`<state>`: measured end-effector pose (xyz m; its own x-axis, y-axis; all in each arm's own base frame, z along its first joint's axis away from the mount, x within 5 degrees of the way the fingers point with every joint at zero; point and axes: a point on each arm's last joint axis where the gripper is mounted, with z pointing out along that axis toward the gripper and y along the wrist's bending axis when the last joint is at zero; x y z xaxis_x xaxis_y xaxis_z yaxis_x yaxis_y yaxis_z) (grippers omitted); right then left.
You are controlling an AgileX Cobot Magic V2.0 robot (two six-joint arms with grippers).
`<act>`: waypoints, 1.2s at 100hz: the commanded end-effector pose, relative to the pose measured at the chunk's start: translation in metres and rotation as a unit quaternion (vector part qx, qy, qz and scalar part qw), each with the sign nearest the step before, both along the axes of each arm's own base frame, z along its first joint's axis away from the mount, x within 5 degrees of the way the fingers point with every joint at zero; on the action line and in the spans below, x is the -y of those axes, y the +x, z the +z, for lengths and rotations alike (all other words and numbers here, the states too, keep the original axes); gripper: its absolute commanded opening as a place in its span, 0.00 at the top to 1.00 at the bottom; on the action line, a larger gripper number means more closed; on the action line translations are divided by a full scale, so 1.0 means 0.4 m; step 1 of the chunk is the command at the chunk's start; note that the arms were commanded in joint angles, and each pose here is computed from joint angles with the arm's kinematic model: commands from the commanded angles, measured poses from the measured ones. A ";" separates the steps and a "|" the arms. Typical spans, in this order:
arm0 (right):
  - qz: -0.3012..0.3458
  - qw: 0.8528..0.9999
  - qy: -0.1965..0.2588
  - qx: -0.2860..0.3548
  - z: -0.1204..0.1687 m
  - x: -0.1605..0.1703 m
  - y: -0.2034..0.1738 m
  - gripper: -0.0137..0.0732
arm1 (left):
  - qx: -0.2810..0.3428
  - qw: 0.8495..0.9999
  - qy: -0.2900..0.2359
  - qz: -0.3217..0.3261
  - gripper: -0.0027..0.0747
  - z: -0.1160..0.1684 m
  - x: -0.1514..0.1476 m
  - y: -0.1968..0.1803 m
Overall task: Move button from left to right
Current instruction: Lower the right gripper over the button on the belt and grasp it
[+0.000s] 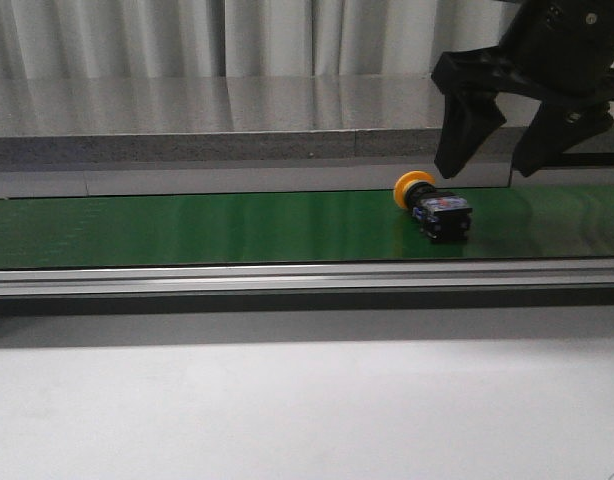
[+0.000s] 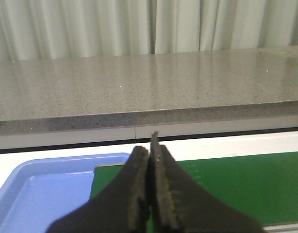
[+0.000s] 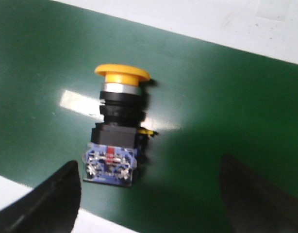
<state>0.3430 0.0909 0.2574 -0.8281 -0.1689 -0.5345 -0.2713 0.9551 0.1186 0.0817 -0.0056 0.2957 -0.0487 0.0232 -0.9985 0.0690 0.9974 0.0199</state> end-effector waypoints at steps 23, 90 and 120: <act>-0.002 0.998 0.006 0.057 0.036 -0.005 0.035 0.17 | 0.056 0.998 -0.006 -0.005 0.99 0.043 0.002 -0.001; 0.007 1.000 -0.007 -0.013 -0.025 -0.008 0.036 0.66 | 0.056 0.998 -0.006 -0.005 0.99 0.043 0.002 -0.001; -0.015 0.999 -0.024 0.014 0.034 0.059 0.023 0.67 | 0.056 0.998 -0.006 -0.005 0.99 0.043 0.002 -0.001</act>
